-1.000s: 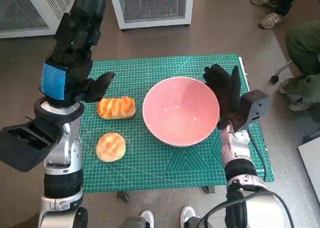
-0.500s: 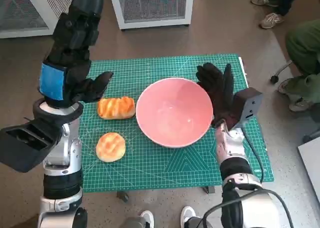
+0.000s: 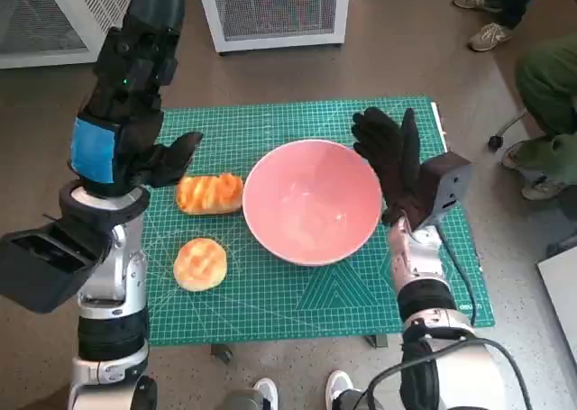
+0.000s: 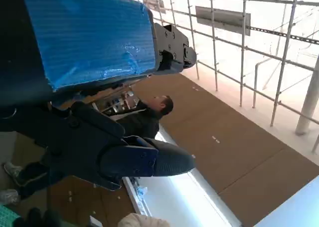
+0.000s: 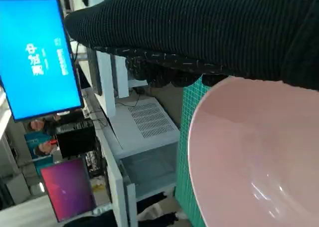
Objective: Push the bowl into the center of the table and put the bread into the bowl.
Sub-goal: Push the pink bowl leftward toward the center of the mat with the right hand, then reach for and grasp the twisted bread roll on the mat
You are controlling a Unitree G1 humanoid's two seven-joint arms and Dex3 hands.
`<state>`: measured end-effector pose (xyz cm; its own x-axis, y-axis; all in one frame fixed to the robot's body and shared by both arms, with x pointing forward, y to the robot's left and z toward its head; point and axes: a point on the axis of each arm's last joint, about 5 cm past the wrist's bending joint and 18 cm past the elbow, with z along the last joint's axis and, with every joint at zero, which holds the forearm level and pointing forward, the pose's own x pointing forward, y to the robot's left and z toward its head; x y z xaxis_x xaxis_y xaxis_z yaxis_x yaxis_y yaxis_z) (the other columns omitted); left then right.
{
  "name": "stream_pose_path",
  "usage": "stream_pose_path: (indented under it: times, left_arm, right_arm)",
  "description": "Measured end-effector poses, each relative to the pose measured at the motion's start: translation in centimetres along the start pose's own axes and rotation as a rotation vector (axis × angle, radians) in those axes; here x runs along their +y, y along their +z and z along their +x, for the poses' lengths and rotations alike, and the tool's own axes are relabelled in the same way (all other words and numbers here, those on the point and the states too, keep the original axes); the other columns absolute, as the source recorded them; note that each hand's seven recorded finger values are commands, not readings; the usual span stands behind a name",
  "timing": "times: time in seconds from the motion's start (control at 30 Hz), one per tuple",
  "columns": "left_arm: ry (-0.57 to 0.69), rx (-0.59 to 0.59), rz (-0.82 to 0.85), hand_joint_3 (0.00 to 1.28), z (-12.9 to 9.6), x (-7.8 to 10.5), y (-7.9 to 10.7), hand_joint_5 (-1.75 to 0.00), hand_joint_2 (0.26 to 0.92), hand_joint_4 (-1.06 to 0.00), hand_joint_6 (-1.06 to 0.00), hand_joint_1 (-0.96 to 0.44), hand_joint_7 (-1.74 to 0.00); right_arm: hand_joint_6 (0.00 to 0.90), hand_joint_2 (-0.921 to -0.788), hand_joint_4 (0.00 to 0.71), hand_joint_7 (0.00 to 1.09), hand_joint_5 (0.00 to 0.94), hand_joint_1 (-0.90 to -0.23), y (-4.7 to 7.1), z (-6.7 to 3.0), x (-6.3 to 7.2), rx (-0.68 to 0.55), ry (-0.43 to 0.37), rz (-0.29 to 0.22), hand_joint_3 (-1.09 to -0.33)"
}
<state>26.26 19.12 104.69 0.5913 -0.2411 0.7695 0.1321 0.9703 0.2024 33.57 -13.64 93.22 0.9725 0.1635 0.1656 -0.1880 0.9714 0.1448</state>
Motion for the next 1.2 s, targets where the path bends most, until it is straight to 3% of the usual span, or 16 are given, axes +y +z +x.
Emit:
stream_pose_path:
  times: [0.23,0.4,0.6,0.7,0.8,0.87,0.93,1.03,1.2]
  left_arm:
    - [0.008,0.005,0.007,0.36,-0.2,0.4,0.0,0.00,0.921,-0.14,-0.24,-0.71,-0.02]
    - [0.012,0.009,0.011,0.36,-0.3,0.5,0.0,0.00,0.921,-0.14,-0.24,-0.71,-0.02]
    - [0.014,0.012,0.023,0.34,-0.3,0.7,0.1,0.00,0.921,-0.14,-0.25,-0.71,-0.02]
    - [0.008,0.021,0.040,0.26,-0.3,0.9,0.1,0.00,0.921,-0.12,-0.23,-0.72,-0.01]
    - [-0.027,0.049,0.109,0.13,-0.2,1.3,0.6,0.00,0.921,-0.05,-0.18,-0.75,0.00]
    - [-0.085,0.095,0.180,0.07,0.0,1.9,1.2,0.00,0.886,-0.02,-0.15,-0.74,0.00]
    - [-0.164,0.160,0.255,0.04,0.2,2.8,2.1,0.00,0.822,-0.01,-0.11,-0.64,0.00]
    - [-0.244,0.256,0.323,0.02,0.7,3.8,3.2,0.00,0.706,0.00,-0.06,-0.37,0.00]
    - [-0.319,0.419,0.421,0.01,1.2,4.7,4.7,0.00,0.654,0.00,-0.08,-0.16,-0.02]
  right_arm:
    - [0.327,-0.921,0.329,0.24,0.013,-0.673,2.6,0.67,-1.0,-0.206,0.040,-0.052,-0.726]
    - [0.328,-0.921,0.341,0.25,0.016,-0.665,4.9,1.12,-1.3,-0.399,0.093,-0.077,-0.715]
    - [0.336,-0.921,0.332,0.26,0.009,-0.647,8.9,1.27,-1.0,-0.698,0.204,-0.123,-0.711]
    - [0.337,-0.921,0.331,0.26,0.007,-0.650,10.6,1.05,-0.8,-0.813,0.251,-0.150,-0.713]
    - [0.333,-0.921,0.324,0.26,0.003,-0.655,11.7,0.69,-0.7,-0.892,0.291,-0.164,-0.715]
    - [0.331,-0.921,0.322,0.26,0.002,-0.656,12.0,0.45,-0.7,-0.921,0.312,-0.172,-0.716]
    - [0.326,-0.921,0.321,0.26,0.001,-0.657,12.3,0.26,-0.7,-0.944,0.324,-0.177,-0.714]
    - [0.315,-0.921,0.316,0.26,0.000,-0.663,12.7,0.08,-0.8,-0.965,0.325,-0.185,-0.710]
    - [0.303,-0.921,0.314,0.25,0.000,-0.674,13.3,-0.08,-0.8,-0.993,0.332,-0.197,-0.705]
